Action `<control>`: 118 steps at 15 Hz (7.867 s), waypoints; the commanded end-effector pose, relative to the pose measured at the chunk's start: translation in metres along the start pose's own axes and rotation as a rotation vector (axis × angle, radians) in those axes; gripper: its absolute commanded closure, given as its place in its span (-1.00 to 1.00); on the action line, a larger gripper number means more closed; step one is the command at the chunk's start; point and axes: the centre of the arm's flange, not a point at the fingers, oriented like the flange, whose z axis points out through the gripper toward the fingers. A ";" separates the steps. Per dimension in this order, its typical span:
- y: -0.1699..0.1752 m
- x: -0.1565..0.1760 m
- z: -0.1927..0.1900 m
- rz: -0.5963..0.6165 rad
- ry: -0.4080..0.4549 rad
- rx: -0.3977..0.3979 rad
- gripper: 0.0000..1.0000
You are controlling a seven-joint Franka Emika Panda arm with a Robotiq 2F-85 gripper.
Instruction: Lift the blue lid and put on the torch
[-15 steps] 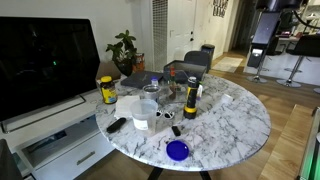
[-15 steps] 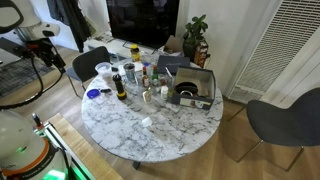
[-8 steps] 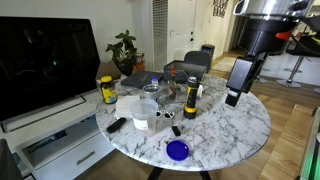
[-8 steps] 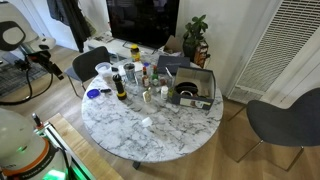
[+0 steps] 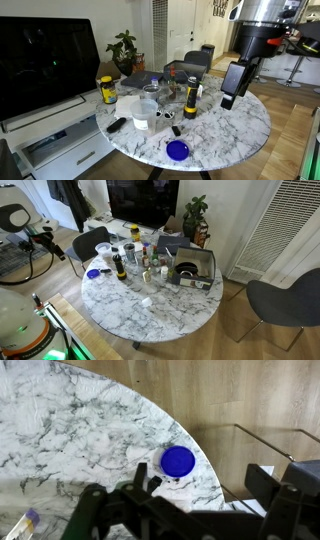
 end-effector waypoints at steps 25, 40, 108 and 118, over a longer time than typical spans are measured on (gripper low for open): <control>0.016 0.082 0.173 0.222 -0.032 -0.048 -1.00; 0.019 0.116 0.242 0.240 -0.058 0.014 -1.00; 0.067 0.121 0.116 0.343 -0.104 0.164 0.99; 0.115 0.136 -0.005 0.644 -0.022 0.096 0.99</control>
